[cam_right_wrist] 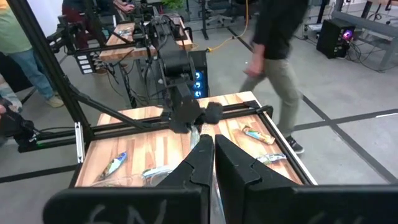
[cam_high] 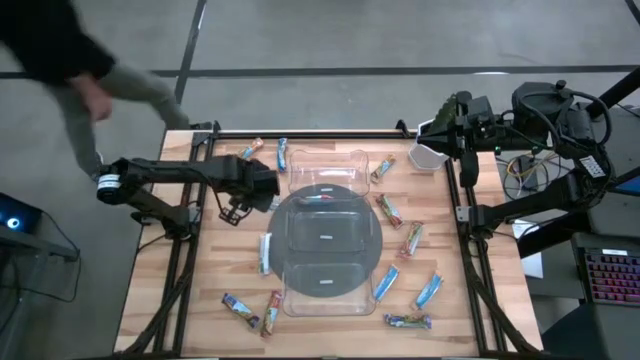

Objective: Pick and place Granola Bars by type
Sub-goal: Put the red granola bar into the top transparent bin

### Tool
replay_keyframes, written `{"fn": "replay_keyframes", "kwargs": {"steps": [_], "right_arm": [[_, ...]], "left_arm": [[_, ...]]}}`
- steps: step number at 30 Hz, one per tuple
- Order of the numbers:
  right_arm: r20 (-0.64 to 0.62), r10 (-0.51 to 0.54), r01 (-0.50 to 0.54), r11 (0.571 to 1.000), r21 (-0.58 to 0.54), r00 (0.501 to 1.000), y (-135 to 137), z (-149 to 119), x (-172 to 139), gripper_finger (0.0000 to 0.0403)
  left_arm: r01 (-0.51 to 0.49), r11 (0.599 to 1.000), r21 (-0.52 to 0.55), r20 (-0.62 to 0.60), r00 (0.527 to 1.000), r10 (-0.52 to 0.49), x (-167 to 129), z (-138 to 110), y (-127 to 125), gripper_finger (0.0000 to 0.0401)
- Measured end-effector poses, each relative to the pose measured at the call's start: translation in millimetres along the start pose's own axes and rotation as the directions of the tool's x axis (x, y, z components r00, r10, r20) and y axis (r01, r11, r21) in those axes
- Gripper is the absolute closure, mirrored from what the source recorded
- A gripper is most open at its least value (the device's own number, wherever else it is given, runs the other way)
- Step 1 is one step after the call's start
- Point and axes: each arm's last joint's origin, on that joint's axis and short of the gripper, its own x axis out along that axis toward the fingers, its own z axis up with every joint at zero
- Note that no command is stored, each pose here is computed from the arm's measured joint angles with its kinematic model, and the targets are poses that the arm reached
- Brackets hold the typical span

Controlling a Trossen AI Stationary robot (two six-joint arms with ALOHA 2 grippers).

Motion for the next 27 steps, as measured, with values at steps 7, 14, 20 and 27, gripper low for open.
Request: {"fn": "replay_keyframes", "kwargs": {"steps": [7,14,20,27], "right_arm": [[0.000,0.000,0.000,1.000,-0.010,1.000,0,0,0,0.0394],[0.000,0.001,-0.001,1.000,-0.003,1.000,0,0,0,0.0394],[0.000,0.001,-0.001,1.000,0.008,1.000,0,0,0,0.0394],[0.001,0.001,-0.001,1.000,0.025,1.000,0,0,0,0.0394]], "left_arm": [[-0.217,0.969,-0.115,0.051,0.973,0.224,-33,2,29,0.0325],[-0.259,0.903,-0.342,0.252,0.901,0.354,-47,4,66,0.0325],[-0.189,0.875,-0.446,0.364,0.855,0.370,-35,15,95,0.0325],[-0.171,0.886,-0.431,0.372,0.861,0.347,0,44,119,0.0326]]}}
